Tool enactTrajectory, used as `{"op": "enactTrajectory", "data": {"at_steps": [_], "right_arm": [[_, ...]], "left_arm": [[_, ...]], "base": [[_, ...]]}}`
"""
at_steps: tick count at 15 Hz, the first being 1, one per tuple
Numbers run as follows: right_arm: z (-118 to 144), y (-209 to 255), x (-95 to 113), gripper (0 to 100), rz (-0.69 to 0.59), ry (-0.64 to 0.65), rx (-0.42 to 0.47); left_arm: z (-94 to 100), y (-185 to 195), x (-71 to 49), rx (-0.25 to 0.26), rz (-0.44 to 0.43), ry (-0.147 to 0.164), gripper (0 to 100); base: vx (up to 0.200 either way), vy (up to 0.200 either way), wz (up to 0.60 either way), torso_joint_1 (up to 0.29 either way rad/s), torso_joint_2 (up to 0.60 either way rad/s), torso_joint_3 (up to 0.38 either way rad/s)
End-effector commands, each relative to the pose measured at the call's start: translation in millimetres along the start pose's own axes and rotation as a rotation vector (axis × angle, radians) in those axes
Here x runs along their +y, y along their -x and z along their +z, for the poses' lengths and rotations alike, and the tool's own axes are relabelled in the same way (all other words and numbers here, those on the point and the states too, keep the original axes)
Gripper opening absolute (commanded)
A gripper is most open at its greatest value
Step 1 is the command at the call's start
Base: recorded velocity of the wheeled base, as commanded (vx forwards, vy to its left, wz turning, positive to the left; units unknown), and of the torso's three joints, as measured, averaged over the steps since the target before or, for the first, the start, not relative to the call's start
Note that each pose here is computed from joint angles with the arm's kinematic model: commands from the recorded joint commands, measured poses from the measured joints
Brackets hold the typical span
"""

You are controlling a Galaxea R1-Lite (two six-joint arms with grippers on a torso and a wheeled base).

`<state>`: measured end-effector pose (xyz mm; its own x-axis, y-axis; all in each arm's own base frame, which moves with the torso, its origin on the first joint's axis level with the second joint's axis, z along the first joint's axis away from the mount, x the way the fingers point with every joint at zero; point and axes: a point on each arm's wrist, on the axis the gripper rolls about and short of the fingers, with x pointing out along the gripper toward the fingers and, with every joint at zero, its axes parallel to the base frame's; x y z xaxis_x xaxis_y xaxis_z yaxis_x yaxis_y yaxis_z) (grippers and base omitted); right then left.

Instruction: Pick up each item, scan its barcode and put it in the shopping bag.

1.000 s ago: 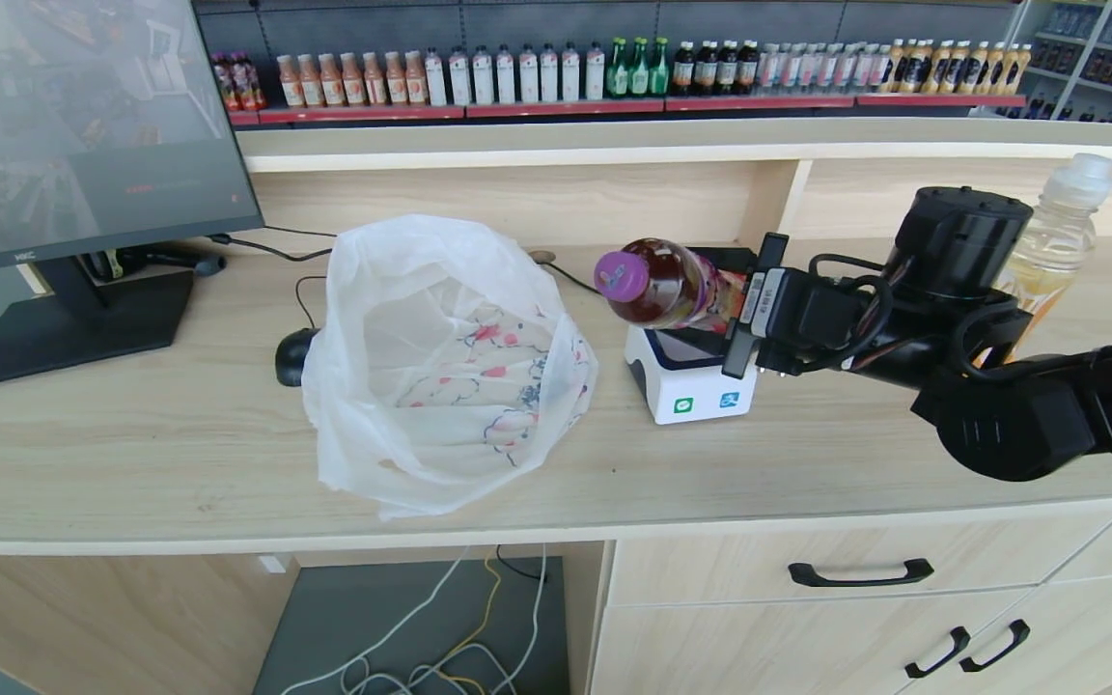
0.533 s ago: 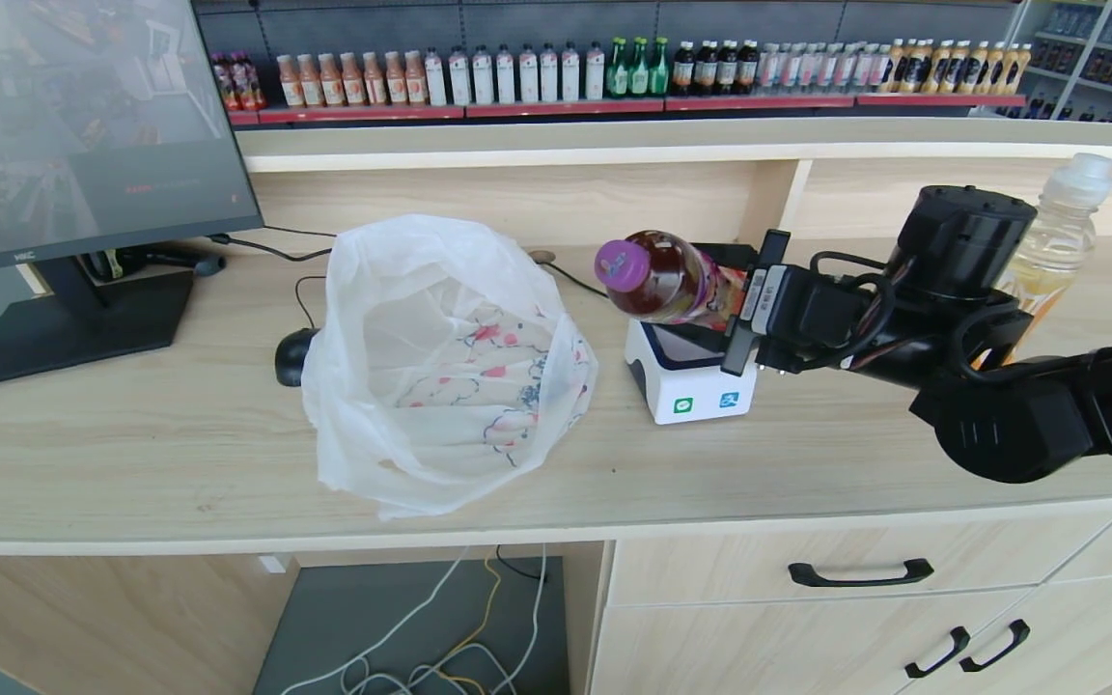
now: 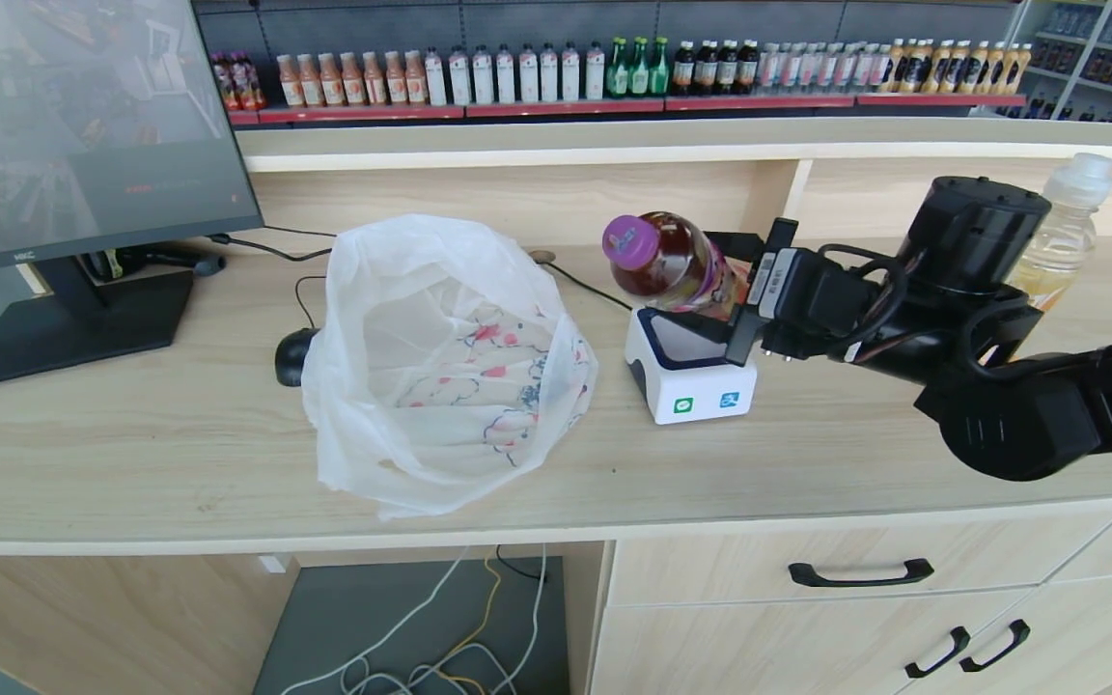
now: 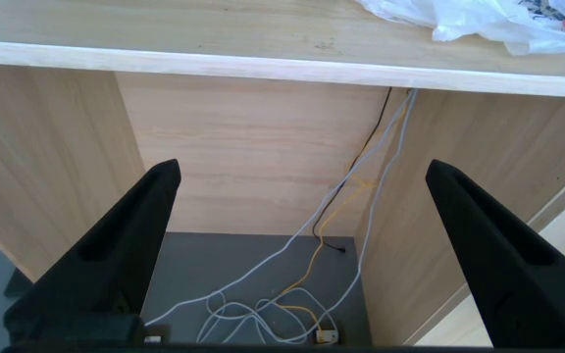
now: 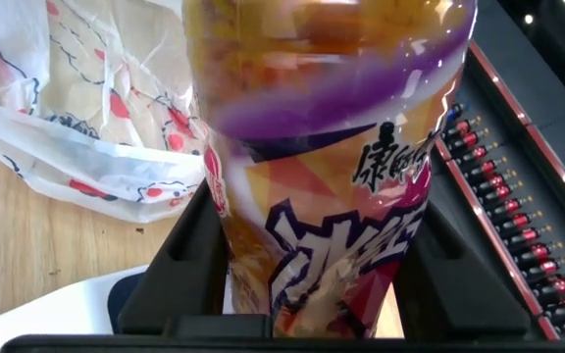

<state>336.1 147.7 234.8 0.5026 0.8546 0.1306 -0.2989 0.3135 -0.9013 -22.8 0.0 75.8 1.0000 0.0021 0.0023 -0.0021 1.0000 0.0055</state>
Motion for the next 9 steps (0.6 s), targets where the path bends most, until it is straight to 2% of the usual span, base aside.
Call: {"op": "enactTrajectory", "data": {"at_steps": [1, 3, 7, 9], "right_arm": [[8, 3, -8, 0, -0.028, 0.006, -0.008], [18, 7, -19, 0, -0.094, -0.021, 0.008], [33, 15, -32, 0, -0.179, -0.056, -0.025], [43, 19, -36, 0, -0.258, -0.129, -0.039]], "left_arm": [[0.0, 0, 0.0, -0.001, 0.001, -0.001, 100], [0.0, 0, 0.0, -0.001, -0.001, -0.001, 100], [0.0, 0, 0.0, -0.001, 0.001, -0.001, 100], [0.0, 0, 0.0, -0.001, -0.001, -0.001, 100]], "base": [[0.000, 0.000, 0.00, 0.000, 0.00, 0.000], [0.000, 0.000, 0.00, 0.000, 0.00, 0.000], [0.000, 0.000, 0.00, 0.000, 0.00, 0.000], [0.000, 0.000, 0.00, 0.000, 0.00, 0.000]]}}
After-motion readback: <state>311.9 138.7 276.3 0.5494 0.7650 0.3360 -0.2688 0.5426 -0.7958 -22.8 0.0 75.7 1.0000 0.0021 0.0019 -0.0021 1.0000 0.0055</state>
